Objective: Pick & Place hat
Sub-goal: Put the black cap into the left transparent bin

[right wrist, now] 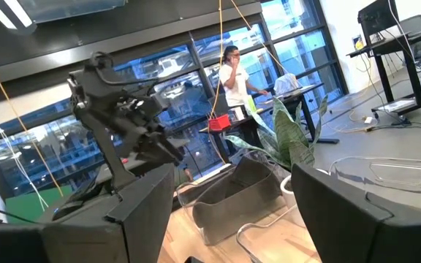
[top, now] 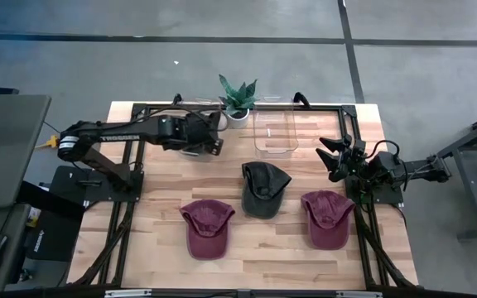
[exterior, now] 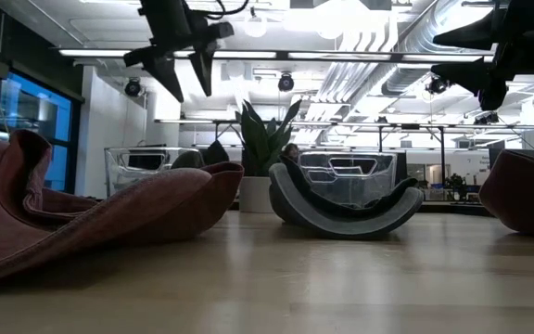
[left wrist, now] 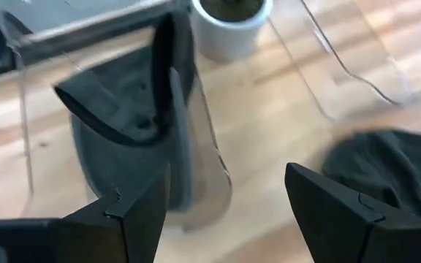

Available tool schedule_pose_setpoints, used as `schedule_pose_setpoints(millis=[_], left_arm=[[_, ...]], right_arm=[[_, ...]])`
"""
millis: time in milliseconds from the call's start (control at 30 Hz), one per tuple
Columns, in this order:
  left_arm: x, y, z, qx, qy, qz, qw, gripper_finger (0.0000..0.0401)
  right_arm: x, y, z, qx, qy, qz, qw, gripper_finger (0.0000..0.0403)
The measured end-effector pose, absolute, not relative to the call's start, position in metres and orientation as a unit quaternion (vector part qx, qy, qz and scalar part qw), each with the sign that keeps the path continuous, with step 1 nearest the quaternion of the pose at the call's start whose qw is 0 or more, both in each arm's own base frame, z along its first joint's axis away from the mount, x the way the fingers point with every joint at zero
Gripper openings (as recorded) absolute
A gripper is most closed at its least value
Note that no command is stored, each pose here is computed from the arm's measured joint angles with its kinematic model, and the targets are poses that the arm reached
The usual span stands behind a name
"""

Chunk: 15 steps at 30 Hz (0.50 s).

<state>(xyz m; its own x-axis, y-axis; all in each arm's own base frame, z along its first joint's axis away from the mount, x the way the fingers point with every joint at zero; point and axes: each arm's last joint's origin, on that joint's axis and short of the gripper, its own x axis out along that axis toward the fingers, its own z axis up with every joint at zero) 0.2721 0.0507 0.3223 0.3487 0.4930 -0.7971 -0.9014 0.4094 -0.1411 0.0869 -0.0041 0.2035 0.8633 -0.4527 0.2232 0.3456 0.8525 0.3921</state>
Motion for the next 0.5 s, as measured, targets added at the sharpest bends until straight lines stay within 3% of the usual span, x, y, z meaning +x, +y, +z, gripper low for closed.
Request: schedule_pose_setpoints(millis=[500], left_arm=[[0.247, 0.027, 0.34, -0.321, 0.411, 0.337, 0.784, 0.0261]], right_arm=[[0.087, -0.004, 0.204, 0.172, -0.156, -0.21, 0.95, 0.0271]])
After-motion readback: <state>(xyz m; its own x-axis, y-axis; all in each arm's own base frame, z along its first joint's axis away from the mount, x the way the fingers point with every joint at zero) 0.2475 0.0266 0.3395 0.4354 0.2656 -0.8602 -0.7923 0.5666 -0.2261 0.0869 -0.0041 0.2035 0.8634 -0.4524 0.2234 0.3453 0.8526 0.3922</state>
